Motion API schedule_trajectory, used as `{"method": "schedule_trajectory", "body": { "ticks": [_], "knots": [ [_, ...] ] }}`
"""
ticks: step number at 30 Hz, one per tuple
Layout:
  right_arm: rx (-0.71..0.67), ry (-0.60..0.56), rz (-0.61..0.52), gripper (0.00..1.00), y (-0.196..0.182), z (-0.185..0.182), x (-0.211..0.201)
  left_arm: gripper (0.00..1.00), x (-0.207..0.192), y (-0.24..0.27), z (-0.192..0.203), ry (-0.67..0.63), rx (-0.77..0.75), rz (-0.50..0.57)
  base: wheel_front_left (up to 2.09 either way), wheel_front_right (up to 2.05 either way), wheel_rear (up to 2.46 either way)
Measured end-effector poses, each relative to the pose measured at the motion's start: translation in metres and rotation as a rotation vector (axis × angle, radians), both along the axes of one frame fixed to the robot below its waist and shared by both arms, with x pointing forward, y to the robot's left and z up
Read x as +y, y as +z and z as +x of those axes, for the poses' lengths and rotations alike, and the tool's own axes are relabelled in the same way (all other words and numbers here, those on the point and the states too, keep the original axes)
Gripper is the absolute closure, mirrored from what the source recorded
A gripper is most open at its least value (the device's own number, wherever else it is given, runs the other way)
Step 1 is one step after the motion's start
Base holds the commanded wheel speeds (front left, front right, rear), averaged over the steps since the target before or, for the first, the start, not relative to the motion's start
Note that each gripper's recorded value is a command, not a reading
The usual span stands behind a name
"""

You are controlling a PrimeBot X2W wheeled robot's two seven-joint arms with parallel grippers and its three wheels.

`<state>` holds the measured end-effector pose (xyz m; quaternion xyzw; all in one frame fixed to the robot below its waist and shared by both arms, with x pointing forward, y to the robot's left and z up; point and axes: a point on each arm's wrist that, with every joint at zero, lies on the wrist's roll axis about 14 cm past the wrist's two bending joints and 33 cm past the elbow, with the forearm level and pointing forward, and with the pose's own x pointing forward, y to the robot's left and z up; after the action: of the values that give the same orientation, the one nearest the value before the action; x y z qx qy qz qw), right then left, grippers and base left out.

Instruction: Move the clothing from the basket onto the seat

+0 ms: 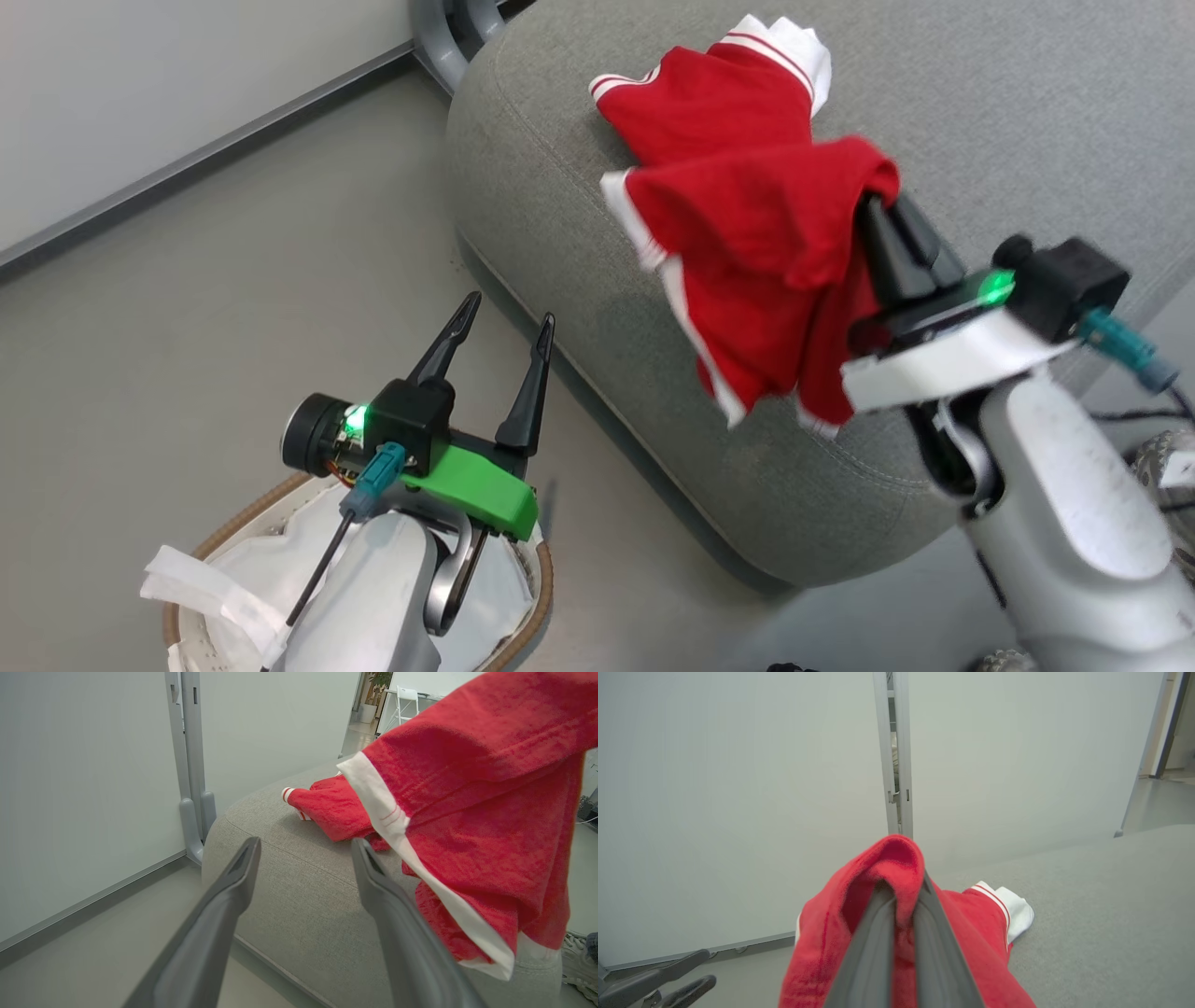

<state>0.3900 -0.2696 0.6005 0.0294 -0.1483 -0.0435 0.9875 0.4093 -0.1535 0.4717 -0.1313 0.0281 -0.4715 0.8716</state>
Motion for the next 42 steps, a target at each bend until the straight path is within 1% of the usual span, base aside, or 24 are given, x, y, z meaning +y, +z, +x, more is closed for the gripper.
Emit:
{"method": "schedule_trajectory", "body": {
  "ticks": [5, 9, 13, 16, 20, 25, 27, 29, 32, 35, 39, 40, 41, 42],
  "knots": [
    [-0.072, 0.006, -0.2, 1.0, 0.048, 0.038, -0.02, 0.0, 0.003, -0.011, 0.009, 0.005, 0.012, 0.002, 0.0, 0.0, 0.0],
    [-0.099, -0.04, -0.298, 1.0, 0.073, 0.067, -0.043, 0.0, 0.009, -0.021, 0.02, 0.022, 0.024, 0.006, 0.0, 0.0, 0.0],
    [-0.079, -0.096, -0.353, 1.0, 0.076, 0.093, -0.067, 0.0, 0.017, -0.03, 0.029, 0.043, 0.034, 0.008, 0.0, 0.0, 0.0],
    [-0.042, -0.143, -0.382, 1.0, 0.068, 0.11, -0.085, 0.0, 0.024, -0.036, 0.037, 0.062, 0.04, 0.012, 0.0, 0.0, 0.0],
    [0.042, -0.201, -0.362, 1.0, 0.035, 0.13, -0.107, 0.0, 0.036, -0.048, 0.047, 0.095, 0.055, 0.021, 0.0, 0.0, 0.0],
    [0.19, -0.198, -0.304, 1.0, -0.035, 0.152, -0.108, 0.0, 0.056, -0.07, 0.059, 0.148, 0.09, 0.045, 0.0, 0.0, 0.0],
    [0.277, -0.196, -0.279, 1.0, -0.073, 0.153, -0.108, 0.0, 0.063, -0.08, 0.061, 0.164, 0.108, 0.06, 0.0, 0.0, 0.0],
    [0.344, -0.199, -0.251, 1.0, -0.104, 0.151, -0.108, 0.0, 0.07, -0.088, 0.062, 0.178, 0.123, 0.073, 0.0, 0.0, 0.0],
    [0.414, -0.197, -0.216, 1.0, -0.138, 0.148, -0.103, 0.0, 0.079, -0.098, 0.064, 0.2, 0.142, 0.088, 0.0, 0.0, 0.0],
    [0.459, -0.195, -0.187, 1.0, -0.16, 0.14, -0.097, 0.0, 0.086, -0.103, 0.066, 0.221, 0.15, 0.101, 0.0, 0.0, 0.0],
    [0.482, -0.215, -0.173, 1.0, -0.166, 0.124, -0.101, 0.0, 0.09, -0.1, 0.067, 0.236, 0.146, 0.106, 0.0, 0.0, 0.0],
    [0.487, -0.222, -0.168, 0.69, -0.167, 0.118, -0.103, 0.0, 0.091, -0.098, 0.067, 0.238, 0.144, 0.106, 0.0, 0.0, 0.0],
    [0.487, -0.229, -0.162, 0.56, -0.167, 0.114, -0.104, 0.0, 0.091, -0.096, 0.066, 0.239, 0.142, 0.106, 0.0, 0.0, 0.0],
    [0.483, -0.238, -0.157, 0.09, -0.164, 0.108, -0.106, 0.0, 0.092, -0.093, 0.065, 0.241, 0.138, 0.105, 0.0, 0.0, 0.0]
  ]
}}
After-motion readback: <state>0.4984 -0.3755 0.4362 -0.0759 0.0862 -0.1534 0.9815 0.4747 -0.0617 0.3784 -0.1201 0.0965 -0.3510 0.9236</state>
